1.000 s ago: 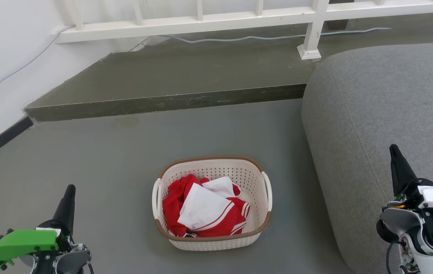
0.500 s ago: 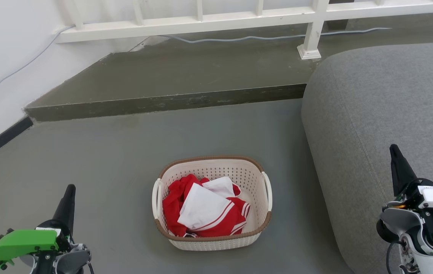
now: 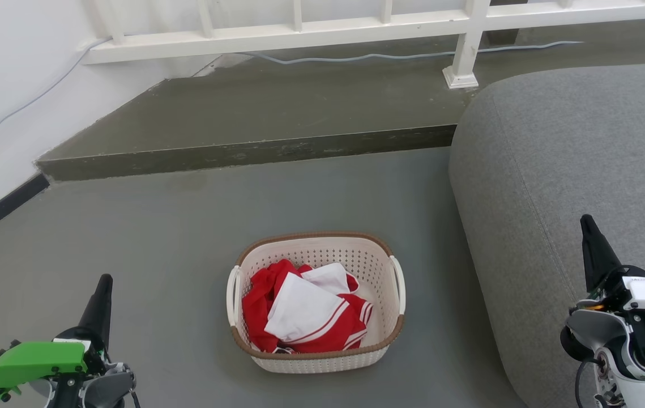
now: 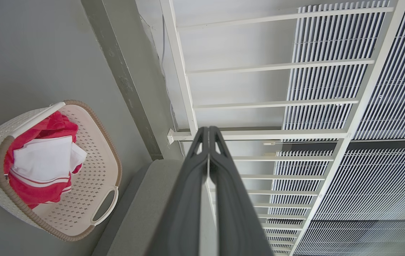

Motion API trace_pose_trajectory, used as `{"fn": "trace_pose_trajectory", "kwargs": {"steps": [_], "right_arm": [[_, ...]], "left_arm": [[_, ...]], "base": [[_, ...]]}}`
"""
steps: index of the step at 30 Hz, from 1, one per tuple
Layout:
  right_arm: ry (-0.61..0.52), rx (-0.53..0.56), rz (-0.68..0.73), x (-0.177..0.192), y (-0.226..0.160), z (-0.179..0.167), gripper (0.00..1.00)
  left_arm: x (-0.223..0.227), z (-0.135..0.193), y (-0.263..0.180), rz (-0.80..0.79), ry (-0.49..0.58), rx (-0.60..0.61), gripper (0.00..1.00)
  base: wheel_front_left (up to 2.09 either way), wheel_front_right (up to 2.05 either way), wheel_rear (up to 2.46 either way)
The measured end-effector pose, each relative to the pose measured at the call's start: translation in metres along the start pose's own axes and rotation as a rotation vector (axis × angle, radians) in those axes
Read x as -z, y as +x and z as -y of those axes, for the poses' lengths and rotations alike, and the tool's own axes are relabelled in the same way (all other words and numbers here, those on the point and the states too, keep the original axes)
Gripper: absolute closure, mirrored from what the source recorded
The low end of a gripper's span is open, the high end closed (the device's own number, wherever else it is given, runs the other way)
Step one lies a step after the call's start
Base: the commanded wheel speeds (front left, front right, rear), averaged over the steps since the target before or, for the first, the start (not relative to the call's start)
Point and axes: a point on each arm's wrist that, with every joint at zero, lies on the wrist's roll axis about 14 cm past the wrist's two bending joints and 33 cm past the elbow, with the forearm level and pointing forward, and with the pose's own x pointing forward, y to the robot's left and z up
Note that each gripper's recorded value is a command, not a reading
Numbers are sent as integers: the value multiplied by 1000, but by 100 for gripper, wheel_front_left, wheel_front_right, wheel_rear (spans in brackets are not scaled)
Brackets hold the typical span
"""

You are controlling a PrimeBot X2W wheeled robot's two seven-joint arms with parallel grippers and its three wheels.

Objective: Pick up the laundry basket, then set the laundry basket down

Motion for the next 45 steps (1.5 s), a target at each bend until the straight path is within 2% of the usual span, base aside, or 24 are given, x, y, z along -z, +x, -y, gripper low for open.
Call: {"fn": "trace_pose_trajectory", "kwargs": {"steps": [45], "right_arm": [[2, -1, 1, 0, 0, 0, 100]], "left_arm": [[0, 0, 0, -1, 0, 1, 100]], "base": [[0, 0, 0]]}}
